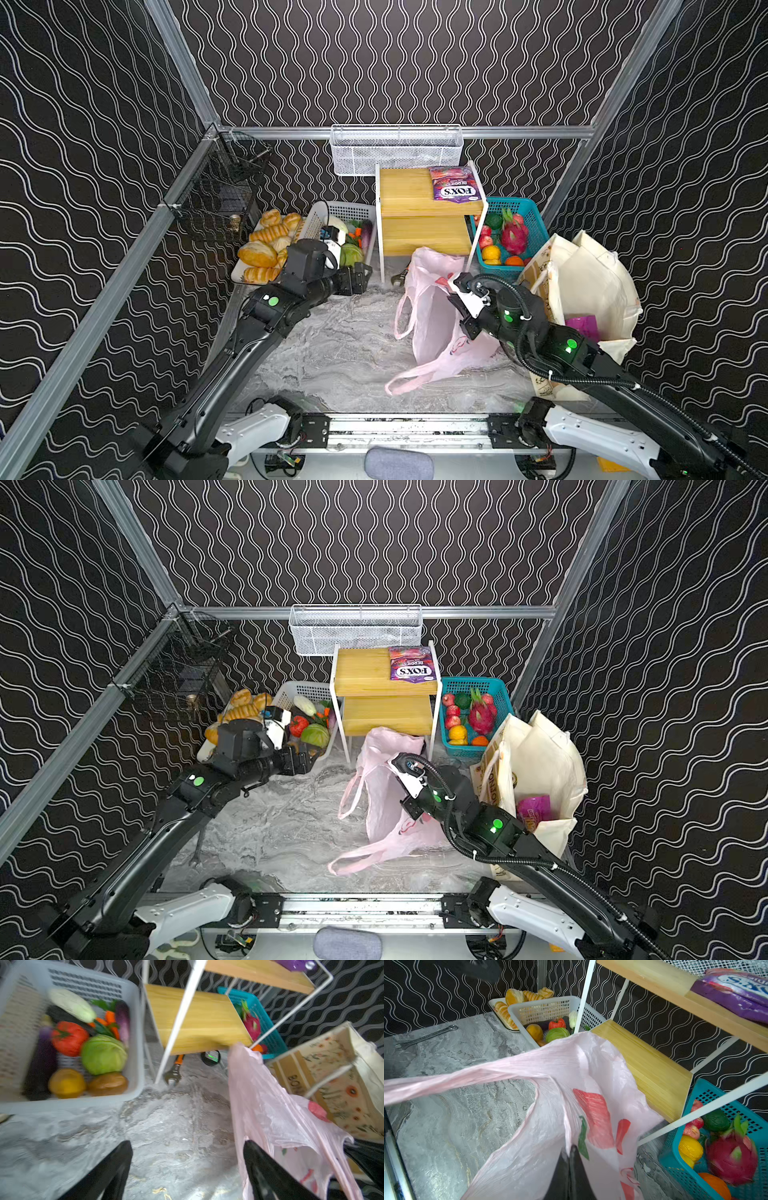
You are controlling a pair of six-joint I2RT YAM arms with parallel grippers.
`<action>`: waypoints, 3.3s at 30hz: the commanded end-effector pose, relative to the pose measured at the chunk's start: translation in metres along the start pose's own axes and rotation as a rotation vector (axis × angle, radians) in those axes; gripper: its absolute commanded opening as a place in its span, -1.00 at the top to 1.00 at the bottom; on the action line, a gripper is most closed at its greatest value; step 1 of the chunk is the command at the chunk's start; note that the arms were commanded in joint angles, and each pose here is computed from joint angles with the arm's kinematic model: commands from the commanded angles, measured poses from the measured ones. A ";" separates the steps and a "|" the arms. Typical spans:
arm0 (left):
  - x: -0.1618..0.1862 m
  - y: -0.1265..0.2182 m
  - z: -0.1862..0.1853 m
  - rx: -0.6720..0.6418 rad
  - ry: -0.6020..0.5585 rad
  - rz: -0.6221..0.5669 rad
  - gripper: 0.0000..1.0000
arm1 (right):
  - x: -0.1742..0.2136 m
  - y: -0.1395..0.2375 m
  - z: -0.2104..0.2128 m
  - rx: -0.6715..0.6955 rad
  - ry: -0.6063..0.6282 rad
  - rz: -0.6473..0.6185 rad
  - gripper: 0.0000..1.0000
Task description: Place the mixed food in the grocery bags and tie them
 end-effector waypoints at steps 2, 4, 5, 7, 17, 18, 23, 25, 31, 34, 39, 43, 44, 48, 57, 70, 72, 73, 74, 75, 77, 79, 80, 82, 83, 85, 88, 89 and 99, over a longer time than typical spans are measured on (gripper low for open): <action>0.013 -0.017 -0.028 0.269 -0.009 0.019 -0.81 | -0.024 -0.002 -0.008 0.047 -0.194 -0.113 1.00; 0.025 -0.022 -0.029 0.305 0.008 0.033 -0.84 | -0.022 -0.009 -0.009 0.057 -0.269 -0.089 1.00; 0.027 -0.022 -0.031 0.335 0.010 0.020 -0.85 | -0.019 -0.014 -0.005 0.041 -0.285 -0.068 1.00; 0.030 -0.019 -0.037 0.394 0.007 -0.014 -0.84 | -0.014 -0.023 -0.003 0.032 -0.315 -0.031 1.00; 0.071 -0.019 -0.022 0.326 -0.148 -0.074 -0.80 | -0.007 -0.051 -0.015 0.013 -0.545 0.054 1.00; 0.073 -0.018 -0.024 0.316 -0.160 -0.088 -0.77 | -0.018 -0.049 -0.018 0.008 -0.571 0.034 1.00; 0.085 -0.015 -0.046 0.244 -0.330 -0.238 -0.80 | -0.019 -0.057 -0.019 -0.038 -0.660 0.072 1.00; 0.087 -0.020 -0.049 0.205 -0.365 -0.275 -0.84 | -0.020 -0.059 -0.016 -0.060 -0.662 0.075 1.00; 0.076 -0.050 -0.066 0.103 -0.402 -0.334 -0.89 | -0.023 -0.059 -0.009 -0.126 -0.664 0.069 1.00; 0.065 -0.062 -0.052 -0.039 -0.328 -0.377 -0.85 | -0.020 -0.056 -0.006 -0.138 -0.654 0.076 1.00; 0.052 -0.063 -0.052 -0.071 -0.319 -0.455 -0.77 | -0.012 -0.050 -0.002 -0.161 -0.633 0.115 1.00; 0.046 -0.060 -0.063 -0.007 -0.329 -0.474 -0.37 | -0.002 -0.051 0.002 -0.171 -0.613 0.160 1.00; 0.045 -0.058 -0.066 0.014 -0.338 -0.479 -0.27 | 0.001 -0.051 0.003 -0.176 -0.605 0.172 1.00; 0.043 -0.056 -0.076 0.066 -0.388 -0.449 0.26 | 0.009 -0.053 0.003 -0.164 -0.590 0.208 1.00; 0.024 -0.045 -0.096 0.134 -0.386 -0.380 1.00 | 0.016 -0.051 -0.004 -0.019 -0.721 0.383 0.52; 0.015 -0.042 -0.096 0.147 -0.144 -0.336 1.00 | 0.029 -0.051 0.030 0.237 -0.729 0.411 -0.15; 0.014 -0.042 -0.095 0.139 -0.124 -0.338 1.00 | 0.036 -0.047 0.027 0.296 -0.764 0.393 -0.17; 0.014 -0.041 -0.095 0.138 -0.115 -0.338 1.00 | 0.037 -0.046 0.026 0.309 -0.791 0.383 -0.19; 0.013 -0.042 -0.094 0.134 -0.108 -0.338 1.00 | 0.038 -0.045 0.026 0.309 -0.815 0.379 -0.19; 0.013 -0.041 -0.095 0.136 -0.100 -0.341 1.00 | 0.038 -0.046 0.029 0.293 -0.842 0.374 -0.20; 0.011 -0.040 -0.094 0.133 -0.087 -0.345 1.00 | 0.042 -0.048 0.034 0.283 -0.890 0.382 -0.21; 0.009 -0.039 -0.094 0.131 -0.081 -0.346 1.00 | 0.048 -0.047 0.039 0.295 -0.930 0.394 -0.21; 0.009 -0.039 -0.094 0.127 -0.078 -0.343 1.00 | 0.049 -0.047 0.042 0.294 -0.948 0.390 -0.21; 0.009 -0.039 -0.092 0.108 -0.067 -0.340 1.00 | 0.046 -0.045 0.048 0.281 -0.967 0.374 -0.21; 0.009 -0.039 -0.091 0.104 -0.065 -0.338 1.00 | 0.043 -0.044 0.050 0.272 -0.964 0.364 -0.21; 0.008 -0.039 -0.089 0.092 -0.055 -0.338 1.00 | 0.042 -0.043 0.052 0.288 -0.941 0.358 -0.16; 0.006 -0.037 -0.089 0.086 -0.046 -0.350 1.00 | 0.052 -0.043 0.050 0.337 -0.885 0.376 0.04; 0.005 -0.036 -0.088 0.087 -0.046 -0.356 1.00 | 0.054 -0.044 0.049 0.347 -0.865 0.381 0.14; 0.006 -0.036 -0.066 -0.040 -0.053 -0.326 1.00 | 0.029 -0.029 0.030 0.353 -0.812 0.225 1.00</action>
Point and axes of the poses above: each gripper's point midway between its finger pads, its own y axis back along the fingers, its own z axis along the line the jaws close on, x = y × z, the point moved 4 cm from there along y, back along the fingers, and after that the axes turned 7 degrees about -y, right-handed, at the moved point
